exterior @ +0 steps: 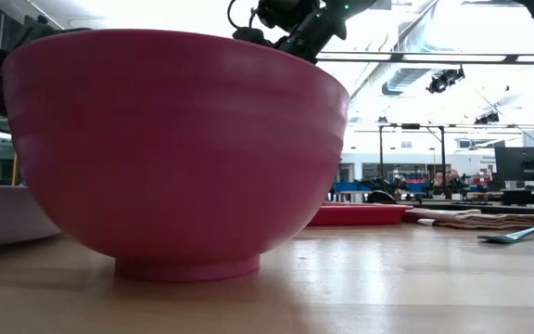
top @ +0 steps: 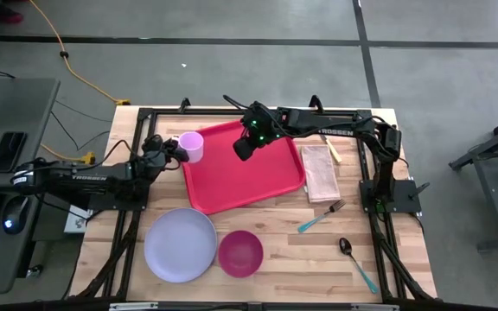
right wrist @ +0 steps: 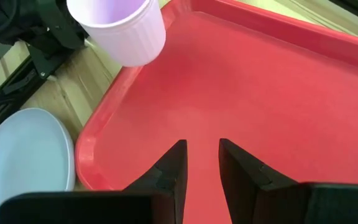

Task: Set up tray
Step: Put the light pink mug at the top left of the red tray

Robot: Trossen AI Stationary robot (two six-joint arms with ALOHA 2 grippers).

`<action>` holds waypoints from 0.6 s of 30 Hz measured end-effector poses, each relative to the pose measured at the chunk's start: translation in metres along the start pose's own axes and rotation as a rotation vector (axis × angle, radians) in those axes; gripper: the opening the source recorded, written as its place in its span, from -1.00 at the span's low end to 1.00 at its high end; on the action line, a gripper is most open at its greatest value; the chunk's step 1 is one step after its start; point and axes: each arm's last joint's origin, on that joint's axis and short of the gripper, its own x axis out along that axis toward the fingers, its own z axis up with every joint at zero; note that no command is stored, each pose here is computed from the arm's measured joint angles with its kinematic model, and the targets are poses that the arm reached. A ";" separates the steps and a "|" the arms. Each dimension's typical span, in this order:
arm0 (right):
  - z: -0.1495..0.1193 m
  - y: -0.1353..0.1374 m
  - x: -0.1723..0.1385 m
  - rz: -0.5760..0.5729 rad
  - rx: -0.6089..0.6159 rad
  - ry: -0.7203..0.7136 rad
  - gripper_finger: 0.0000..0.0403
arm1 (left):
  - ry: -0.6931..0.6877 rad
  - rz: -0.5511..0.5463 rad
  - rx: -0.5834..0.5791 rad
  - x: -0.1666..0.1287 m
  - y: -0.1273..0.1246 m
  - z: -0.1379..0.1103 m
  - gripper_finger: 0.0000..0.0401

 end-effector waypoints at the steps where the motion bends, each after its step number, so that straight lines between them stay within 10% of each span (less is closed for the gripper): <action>1: 0.000 0.000 0.000 0.000 0.000 0.000 -0.65 | 0.001 0.002 0.003 0.000 0.001 -0.001 -0.65; 18: 0.003 0.002 0.000 0.017 -0.002 -0.028 -0.65 | -0.026 0.007 -0.023 0.001 -0.001 0.000 -0.76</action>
